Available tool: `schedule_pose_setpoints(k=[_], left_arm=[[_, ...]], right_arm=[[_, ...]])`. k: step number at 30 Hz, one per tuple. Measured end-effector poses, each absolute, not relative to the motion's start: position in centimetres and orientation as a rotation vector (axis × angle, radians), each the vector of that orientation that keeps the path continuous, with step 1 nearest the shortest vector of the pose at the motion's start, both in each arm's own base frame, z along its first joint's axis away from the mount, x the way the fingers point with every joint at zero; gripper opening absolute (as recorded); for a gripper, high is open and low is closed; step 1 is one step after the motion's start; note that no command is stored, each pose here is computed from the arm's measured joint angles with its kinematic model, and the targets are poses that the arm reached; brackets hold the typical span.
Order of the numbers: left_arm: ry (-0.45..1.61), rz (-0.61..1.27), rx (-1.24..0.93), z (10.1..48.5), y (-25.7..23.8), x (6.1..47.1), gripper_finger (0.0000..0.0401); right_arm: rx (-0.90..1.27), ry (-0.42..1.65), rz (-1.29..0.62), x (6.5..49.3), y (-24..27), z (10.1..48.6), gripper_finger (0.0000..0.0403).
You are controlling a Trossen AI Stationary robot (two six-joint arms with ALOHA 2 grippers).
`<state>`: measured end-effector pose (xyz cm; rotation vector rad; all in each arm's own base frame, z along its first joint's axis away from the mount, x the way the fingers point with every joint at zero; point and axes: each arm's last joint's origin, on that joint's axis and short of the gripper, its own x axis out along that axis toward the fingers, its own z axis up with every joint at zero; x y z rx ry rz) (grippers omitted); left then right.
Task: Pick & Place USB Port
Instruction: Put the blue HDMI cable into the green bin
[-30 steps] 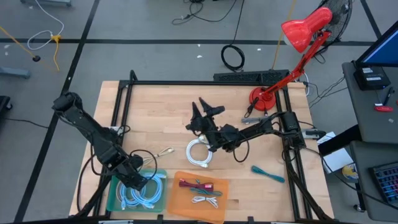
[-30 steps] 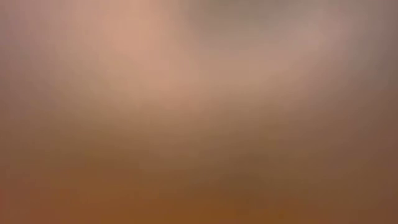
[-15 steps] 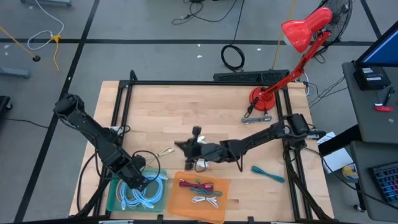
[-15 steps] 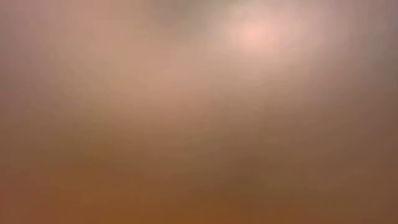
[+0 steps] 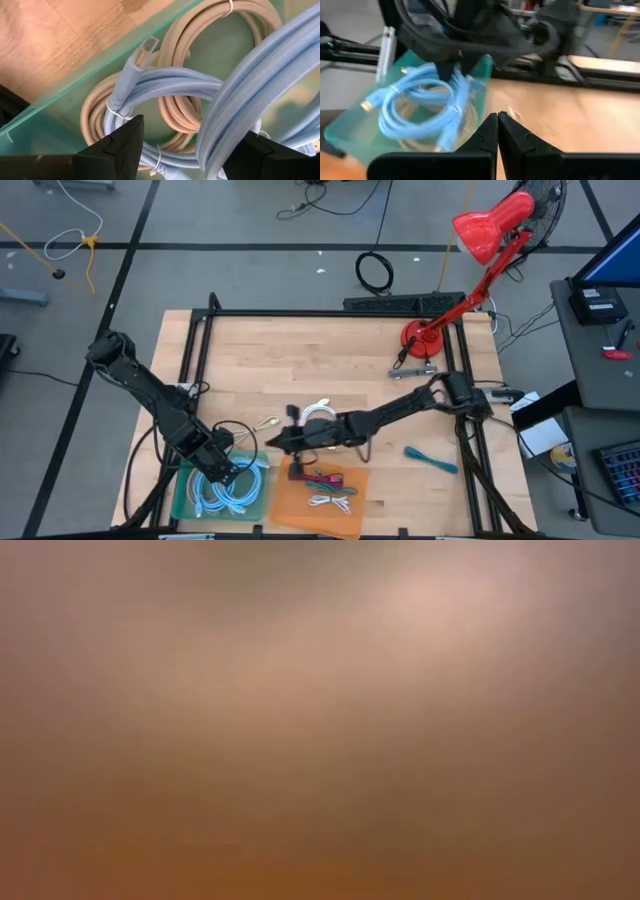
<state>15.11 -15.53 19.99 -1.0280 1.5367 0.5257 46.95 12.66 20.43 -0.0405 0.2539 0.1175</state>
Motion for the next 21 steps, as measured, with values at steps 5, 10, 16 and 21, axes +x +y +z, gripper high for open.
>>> schedule_pose_setpoints(k=[5, 10, 16, 21], left_arm=[[1.533, 0.534, -1.028, 20.0, -15.2, 15.3, 0.0232], [1.528, 0.528, -1.015, 20.0, -14.7, 15.7, 0.0232], [1.541, 0.555, -0.985, 19.9, -14.2, 15.7, 0.0232], [1.548, 0.546, -0.997, 20.1, -14.1, 15.6, 0.0232]], right_arm=[[-0.053, 0.335, 0.199, 50.2, 14.2, 19.1, 0.0000], [-0.061, 0.377, 0.239, 51.8, 15.1, 18.6, 0.0000], [-0.061, 0.368, 0.241, 51.6, 15.6, 18.9, 0.0000], [-0.091, 0.363, 0.260, 51.4, 16.2, 19.2, 0.0000]])
